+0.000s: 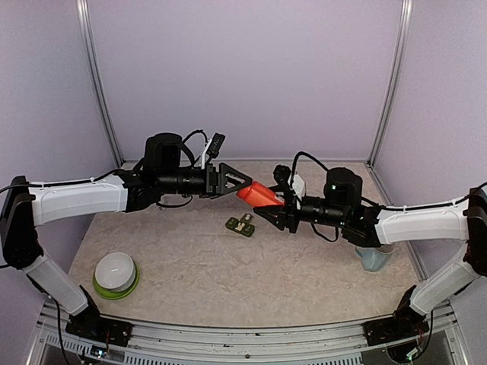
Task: Sort the pills into containers
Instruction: Screw the lid of the pill bottle onto the pill bottle.
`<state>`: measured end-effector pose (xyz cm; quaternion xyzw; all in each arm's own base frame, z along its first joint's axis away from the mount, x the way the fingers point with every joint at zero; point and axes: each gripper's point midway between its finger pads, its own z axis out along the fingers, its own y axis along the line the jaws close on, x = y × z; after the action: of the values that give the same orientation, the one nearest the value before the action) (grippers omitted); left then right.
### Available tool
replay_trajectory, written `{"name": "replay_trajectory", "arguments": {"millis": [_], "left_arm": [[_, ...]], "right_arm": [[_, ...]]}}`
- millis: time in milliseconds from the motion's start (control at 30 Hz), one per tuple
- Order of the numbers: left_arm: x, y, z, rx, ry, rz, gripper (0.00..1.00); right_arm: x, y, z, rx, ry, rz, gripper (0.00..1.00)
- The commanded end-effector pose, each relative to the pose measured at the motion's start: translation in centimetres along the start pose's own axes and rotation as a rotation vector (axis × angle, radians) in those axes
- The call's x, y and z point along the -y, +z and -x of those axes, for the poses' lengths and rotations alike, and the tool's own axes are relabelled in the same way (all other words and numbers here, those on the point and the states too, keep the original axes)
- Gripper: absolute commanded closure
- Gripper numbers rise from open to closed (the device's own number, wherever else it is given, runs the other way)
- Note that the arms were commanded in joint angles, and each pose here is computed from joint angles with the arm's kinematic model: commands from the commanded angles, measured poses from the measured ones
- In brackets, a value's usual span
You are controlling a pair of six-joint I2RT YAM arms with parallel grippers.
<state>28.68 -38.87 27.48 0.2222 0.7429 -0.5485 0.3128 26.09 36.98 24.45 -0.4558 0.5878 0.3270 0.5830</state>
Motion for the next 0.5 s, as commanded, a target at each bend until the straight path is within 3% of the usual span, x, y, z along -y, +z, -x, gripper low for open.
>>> {"name": "replay_trajectory", "arguments": {"millis": [0, 200, 467], "left_arm": [[0.95, 0.16, 1.03, 0.012, 0.029, -0.028, 0.30], [1.04, 0.25, 0.94, 0.008, 0.030, -0.034, 0.40], [1.27, 0.40, 0.83, 0.004, 0.042, -0.046, 0.44]], "right_arm": [[0.31, -0.46, 2.19, 0.069, -0.026, -0.028, 1.00], [0.68, -0.33, 2.07, 0.064, -0.019, -0.047, 1.00], [0.73, -0.18, 2.05, 0.062, -0.001, -0.046, 1.00]]}}
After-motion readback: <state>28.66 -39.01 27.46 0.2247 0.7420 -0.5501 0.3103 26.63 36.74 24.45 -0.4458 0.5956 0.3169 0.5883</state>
